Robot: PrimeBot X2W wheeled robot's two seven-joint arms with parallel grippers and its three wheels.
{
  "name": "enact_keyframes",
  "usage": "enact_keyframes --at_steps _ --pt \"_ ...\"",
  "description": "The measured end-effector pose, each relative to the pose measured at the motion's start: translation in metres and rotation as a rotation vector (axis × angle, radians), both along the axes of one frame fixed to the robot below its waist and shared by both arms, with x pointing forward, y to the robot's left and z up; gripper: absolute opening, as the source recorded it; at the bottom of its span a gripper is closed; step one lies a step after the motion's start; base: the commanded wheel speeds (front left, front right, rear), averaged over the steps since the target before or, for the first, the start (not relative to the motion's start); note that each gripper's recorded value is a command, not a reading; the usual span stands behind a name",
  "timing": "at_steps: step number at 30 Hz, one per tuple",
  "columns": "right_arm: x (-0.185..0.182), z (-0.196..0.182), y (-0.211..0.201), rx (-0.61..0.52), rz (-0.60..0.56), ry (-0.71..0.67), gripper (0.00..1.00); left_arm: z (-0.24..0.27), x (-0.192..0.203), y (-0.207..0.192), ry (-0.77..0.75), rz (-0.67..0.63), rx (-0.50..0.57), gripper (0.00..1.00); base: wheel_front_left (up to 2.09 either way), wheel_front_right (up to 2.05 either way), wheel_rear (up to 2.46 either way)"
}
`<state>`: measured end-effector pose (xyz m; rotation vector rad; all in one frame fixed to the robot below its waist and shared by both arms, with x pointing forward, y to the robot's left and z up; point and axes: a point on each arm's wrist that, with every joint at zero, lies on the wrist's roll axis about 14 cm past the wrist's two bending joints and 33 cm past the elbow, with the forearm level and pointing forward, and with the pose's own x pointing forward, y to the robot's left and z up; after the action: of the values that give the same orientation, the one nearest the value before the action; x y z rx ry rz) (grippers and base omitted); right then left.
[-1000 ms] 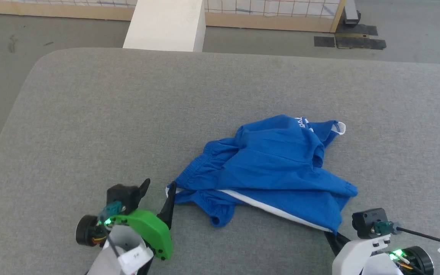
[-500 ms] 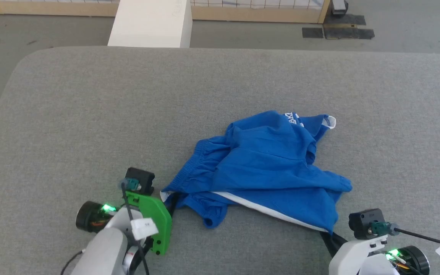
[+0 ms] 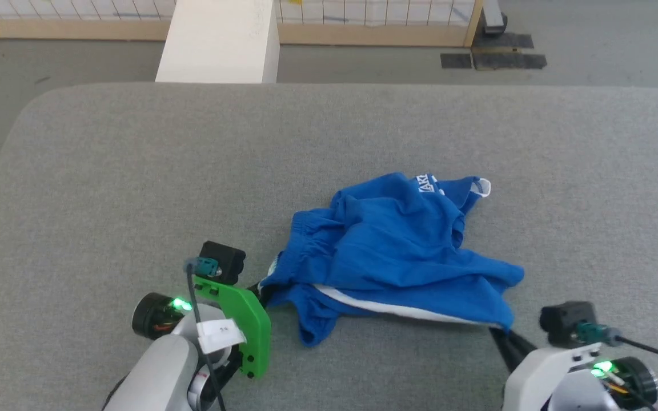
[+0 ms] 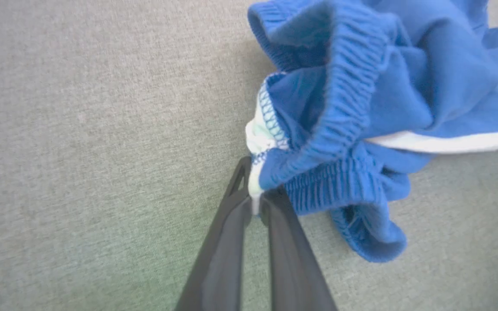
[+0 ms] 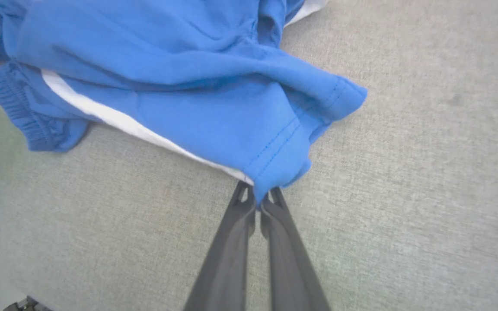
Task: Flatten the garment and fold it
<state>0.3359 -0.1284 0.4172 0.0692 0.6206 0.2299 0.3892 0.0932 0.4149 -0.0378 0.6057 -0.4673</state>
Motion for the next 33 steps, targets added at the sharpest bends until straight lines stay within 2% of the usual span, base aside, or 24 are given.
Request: enact_keyframes --at_steps 11,16,20,27,33 --pt "0.013 0.080 -0.028 -0.011 -0.081 -0.245 0.00 0.099 -0.005 -0.029 -0.169 -0.013 -0.340 0.00 0.00 0.00 0.00" --pt "0.021 0.122 -0.031 -0.080 -0.072 -0.349 0.00 0.143 -0.004 -0.040 -0.212 -0.057 -0.472 0.00 0.00 0.00 0.00" --pt "0.042 0.153 -0.029 -0.152 -0.014 -0.425 0.00 0.169 0.007 -0.051 -0.191 -0.114 -0.543 0.00 0.00 0.00 0.00" --pt "0.105 0.204 -0.032 -0.268 0.067 -0.514 0.00 0.216 0.065 -0.052 -0.192 -0.077 -0.614 0.00 0.00 0.00 0.00" --pt "0.174 0.243 -0.035 -0.291 0.063 -0.561 0.00 0.238 0.139 -0.028 -0.233 0.091 -0.618 0.00 0.00 0.00 0.00"
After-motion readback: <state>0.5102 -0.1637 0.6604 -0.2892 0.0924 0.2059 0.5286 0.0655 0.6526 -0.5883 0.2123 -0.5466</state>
